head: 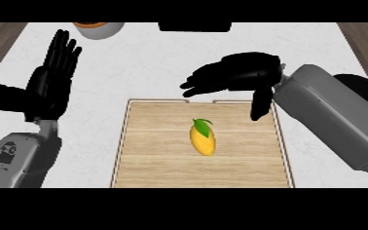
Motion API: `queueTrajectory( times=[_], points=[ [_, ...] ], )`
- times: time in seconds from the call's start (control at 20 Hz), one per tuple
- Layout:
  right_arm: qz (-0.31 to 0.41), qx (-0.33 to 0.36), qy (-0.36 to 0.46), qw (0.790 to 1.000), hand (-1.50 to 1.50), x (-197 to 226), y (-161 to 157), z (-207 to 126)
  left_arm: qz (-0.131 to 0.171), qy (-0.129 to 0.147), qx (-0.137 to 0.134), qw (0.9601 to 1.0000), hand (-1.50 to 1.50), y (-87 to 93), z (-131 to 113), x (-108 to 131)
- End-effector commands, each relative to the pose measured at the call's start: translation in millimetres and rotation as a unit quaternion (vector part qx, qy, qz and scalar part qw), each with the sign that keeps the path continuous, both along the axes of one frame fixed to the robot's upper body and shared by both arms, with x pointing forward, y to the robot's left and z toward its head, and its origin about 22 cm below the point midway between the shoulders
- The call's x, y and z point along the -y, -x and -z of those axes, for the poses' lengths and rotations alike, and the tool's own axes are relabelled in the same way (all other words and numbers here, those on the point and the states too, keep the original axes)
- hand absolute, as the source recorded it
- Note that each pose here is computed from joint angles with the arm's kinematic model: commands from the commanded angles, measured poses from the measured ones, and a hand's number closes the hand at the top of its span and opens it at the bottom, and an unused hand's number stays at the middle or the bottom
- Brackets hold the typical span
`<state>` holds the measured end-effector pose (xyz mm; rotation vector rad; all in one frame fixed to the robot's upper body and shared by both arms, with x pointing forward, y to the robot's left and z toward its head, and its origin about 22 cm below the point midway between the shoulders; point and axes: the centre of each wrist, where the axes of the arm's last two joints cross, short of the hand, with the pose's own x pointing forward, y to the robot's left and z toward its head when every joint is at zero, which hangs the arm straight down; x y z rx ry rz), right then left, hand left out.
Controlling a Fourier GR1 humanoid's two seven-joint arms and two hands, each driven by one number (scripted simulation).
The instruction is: Pick the lemon from the tray and place it in the pot
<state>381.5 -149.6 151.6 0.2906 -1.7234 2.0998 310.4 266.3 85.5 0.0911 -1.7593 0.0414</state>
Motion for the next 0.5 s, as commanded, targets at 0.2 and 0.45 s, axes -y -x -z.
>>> queueTrajectory(
  times=[0.2,0.45],
  points=[
    [-0.039,-0.046,0.052,0.997,-1.50,-12.9,4.2,23.2,-0.009,0.008,0.003,0.9999,0.00,8.5,8.3,14.8],
    [-0.054,-0.044,0.036,0.997,-1.50,-15.6,20.2,66.5,-0.011,-0.005,0.003,0.9999,0.00,21.8,15.0,-8.9]
  ],
)
